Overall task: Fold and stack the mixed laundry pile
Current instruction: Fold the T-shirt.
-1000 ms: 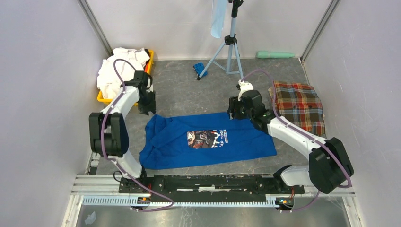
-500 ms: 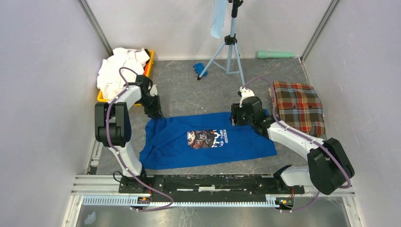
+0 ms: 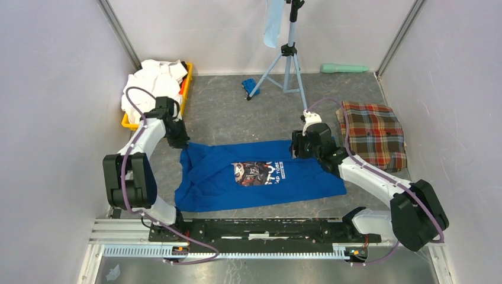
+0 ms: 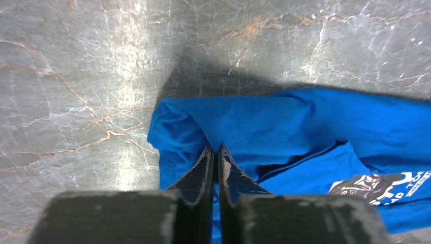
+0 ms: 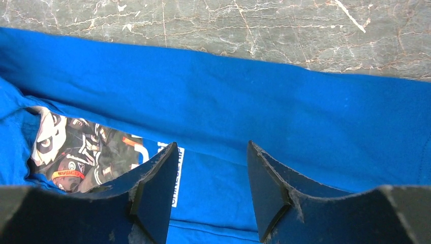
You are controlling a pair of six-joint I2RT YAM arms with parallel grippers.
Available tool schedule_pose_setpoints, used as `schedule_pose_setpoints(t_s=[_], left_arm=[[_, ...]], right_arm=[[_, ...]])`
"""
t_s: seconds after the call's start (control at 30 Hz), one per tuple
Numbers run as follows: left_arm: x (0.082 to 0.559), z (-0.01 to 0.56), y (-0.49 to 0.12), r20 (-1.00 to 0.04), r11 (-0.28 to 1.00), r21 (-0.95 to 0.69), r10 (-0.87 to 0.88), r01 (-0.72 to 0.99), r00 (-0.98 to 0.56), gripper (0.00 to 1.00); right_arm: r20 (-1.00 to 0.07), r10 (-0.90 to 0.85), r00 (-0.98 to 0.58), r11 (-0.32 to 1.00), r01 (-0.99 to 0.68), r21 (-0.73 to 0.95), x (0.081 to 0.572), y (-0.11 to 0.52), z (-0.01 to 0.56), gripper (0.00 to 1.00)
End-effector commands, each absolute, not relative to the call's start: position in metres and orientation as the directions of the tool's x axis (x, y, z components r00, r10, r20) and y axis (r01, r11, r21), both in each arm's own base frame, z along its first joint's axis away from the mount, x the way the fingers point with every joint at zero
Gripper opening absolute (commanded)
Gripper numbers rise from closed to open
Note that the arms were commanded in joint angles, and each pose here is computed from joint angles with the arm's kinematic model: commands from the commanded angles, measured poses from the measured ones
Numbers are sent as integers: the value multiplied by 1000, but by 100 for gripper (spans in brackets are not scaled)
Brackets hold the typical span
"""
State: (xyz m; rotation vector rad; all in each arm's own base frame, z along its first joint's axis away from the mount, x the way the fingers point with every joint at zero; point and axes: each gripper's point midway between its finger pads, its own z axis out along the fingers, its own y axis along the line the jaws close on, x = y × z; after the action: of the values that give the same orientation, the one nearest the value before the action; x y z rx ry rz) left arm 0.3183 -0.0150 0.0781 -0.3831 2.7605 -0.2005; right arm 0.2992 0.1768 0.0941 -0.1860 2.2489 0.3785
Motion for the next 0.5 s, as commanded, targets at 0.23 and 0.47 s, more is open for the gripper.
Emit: schedule_pose_setpoints(t_s=[0.23,0.47], left_arm=[[323,93,-5,-426,917,-173,-398,-358,-812,58],[317,114,-27,-555,888,-288,-460,-358,-693,37]], right_arm=[[-822,-123,-556,829,-513,223,294,240,121,58],[-852,-204,-481,705,-677,213,291,311,145,59]])
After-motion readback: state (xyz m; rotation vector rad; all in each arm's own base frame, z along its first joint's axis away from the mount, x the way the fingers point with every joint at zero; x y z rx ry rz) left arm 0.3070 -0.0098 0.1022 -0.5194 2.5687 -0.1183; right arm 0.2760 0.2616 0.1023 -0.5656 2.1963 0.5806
